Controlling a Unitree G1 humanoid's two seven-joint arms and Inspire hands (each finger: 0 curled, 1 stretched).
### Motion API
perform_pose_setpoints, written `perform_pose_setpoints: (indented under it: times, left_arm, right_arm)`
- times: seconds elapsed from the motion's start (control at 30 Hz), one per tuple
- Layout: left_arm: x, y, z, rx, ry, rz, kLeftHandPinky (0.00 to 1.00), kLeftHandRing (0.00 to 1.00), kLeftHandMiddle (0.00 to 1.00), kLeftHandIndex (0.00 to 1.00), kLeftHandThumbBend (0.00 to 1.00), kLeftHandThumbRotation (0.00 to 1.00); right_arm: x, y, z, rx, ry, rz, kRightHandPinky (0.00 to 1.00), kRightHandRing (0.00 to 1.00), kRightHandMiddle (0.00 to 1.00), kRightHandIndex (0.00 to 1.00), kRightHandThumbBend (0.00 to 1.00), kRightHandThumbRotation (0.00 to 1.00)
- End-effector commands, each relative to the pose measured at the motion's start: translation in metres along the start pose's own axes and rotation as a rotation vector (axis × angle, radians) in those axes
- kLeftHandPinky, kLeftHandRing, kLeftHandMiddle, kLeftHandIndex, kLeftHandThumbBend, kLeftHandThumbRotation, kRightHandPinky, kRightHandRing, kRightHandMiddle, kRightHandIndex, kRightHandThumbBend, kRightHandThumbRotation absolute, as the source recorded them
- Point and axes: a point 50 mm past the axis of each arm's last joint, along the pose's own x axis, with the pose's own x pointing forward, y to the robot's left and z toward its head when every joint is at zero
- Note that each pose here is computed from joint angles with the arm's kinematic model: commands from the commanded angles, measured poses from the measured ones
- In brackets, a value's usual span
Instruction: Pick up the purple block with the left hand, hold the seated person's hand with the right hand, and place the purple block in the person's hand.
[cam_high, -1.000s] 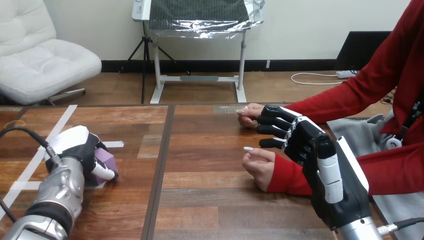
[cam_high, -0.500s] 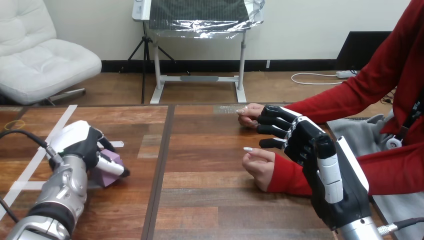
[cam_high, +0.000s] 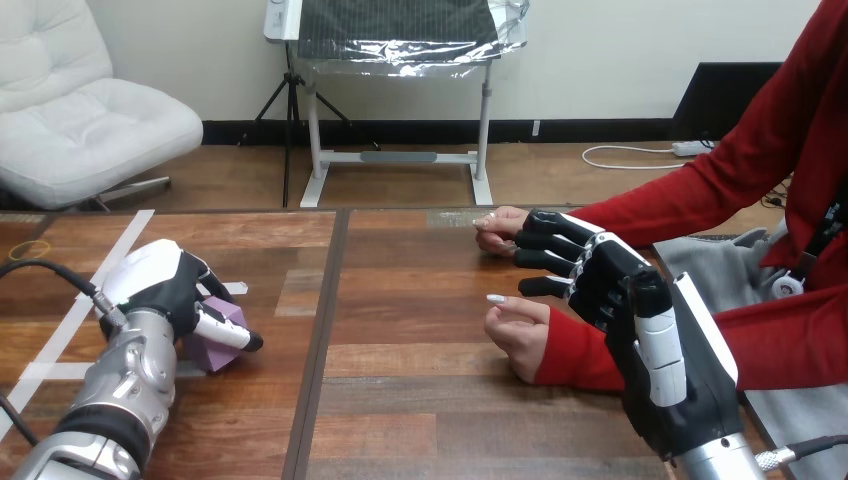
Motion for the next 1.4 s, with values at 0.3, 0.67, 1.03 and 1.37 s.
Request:
perform_pose_setpoints:
  times: [0.3, 0.67, 1.03, 1.37]
  left_arm:
    - [0.005, 0.022, 0.013, -0.041, -0.054, 0.08, 0.35, 0.43, 0.49, 0.51, 0.69, 0.0]
    - [0.005, 0.024, 0.014, -0.065, -0.073, 0.085, 0.39, 0.46, 0.51, 0.5, 0.71, 0.0]
    - [0.003, 0.031, 0.022, -0.147, -0.14, 0.141, 0.39, 0.46, 0.51, 0.5, 0.71, 0.0]
    - [-0.002, 0.042, 0.034, -0.261, -0.239, 0.229, 0.4, 0.45, 0.51, 0.5, 0.68, 0.0]
  right_arm:
    - [0.014, -0.003, 0.018, -0.029, -0.09, 0.017, 0.71, 0.78, 0.79, 0.79, 0.84, 1.0]
    - [0.014, -0.003, 0.018, -0.028, -0.085, 0.017, 0.71, 0.78, 0.79, 0.79, 0.85, 1.0]
    - [0.014, -0.005, 0.017, -0.051, -0.083, 0.012, 0.7, 0.78, 0.79, 0.79, 0.85, 1.0]
    - [0.016, -0.009, 0.016, -0.182, -0.07, -0.033, 0.64, 0.75, 0.76, 0.77, 0.8, 0.99]
